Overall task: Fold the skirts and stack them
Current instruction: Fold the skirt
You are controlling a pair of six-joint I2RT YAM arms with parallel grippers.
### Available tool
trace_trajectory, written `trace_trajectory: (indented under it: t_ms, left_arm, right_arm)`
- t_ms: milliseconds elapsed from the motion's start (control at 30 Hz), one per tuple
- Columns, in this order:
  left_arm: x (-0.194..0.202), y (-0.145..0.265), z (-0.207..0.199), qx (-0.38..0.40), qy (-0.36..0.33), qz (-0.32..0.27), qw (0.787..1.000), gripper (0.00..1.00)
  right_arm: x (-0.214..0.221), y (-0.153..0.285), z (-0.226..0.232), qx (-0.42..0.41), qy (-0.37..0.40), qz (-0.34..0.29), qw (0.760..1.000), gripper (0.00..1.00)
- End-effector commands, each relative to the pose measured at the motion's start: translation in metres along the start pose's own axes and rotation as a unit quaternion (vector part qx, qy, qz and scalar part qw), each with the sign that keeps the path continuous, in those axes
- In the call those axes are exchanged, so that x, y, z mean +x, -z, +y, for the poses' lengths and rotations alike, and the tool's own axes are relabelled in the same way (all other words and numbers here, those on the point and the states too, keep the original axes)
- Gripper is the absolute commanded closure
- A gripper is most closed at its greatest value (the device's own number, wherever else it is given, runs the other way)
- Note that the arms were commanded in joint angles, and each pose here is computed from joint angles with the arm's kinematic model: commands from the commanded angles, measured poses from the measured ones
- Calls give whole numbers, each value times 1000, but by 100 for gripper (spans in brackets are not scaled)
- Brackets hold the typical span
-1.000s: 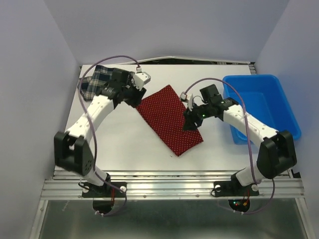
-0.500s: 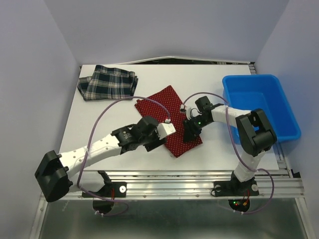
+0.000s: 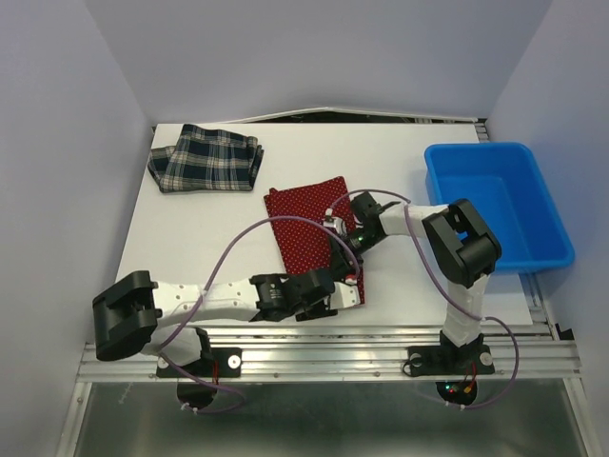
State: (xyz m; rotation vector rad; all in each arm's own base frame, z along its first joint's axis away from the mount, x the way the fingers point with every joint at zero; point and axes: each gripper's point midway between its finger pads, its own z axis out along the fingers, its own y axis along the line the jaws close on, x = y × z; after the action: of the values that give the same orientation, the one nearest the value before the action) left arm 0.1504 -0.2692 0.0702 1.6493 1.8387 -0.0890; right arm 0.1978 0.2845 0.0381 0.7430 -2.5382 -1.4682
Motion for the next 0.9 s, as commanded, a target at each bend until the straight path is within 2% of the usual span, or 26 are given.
trace_trajectory:
  t_ms: [0, 100, 233, 533, 600, 633, 733, 867]
  left_arm:
    - [-15, -5, -10, -10, -4, -38, 999, 35]
    - [-20, -10, -25, -4, -21, -46, 999, 35]
    - [-24, -22, -27, -8, -23, -37, 999, 35]
    - [-10, -51, -42, 15, -49, 6, 999, 37]
    - [0, -59, -42, 18, -48, 26, 998, 44]
    - [8, -62, -44, 33, -45, 38, 998, 54]
    - [20, -64, -48, 60, -56, 53, 995, 70]
    - [14, -55, -43, 71, -71, 41, 994, 78]
  right_arm:
    - [-45, 24, 34, -21, 35, -53, 998, 60]
    - [-68, 36, 42, -10, 65, -78, 995, 60]
    - [-75, 32, 34, -7, 68, -76, 995, 61]
    - [-57, 3, -28, 31, 35, -43, 998, 65]
    - [-49, -1, -40, 43, 40, -35, 998, 65]
    - [-45, -3, -46, 48, 37, -30, 998, 66]
    - [-34, -7, -59, 62, 34, -19, 997, 66]
    - [-17, -12, -71, 68, 25, -7, 997, 66]
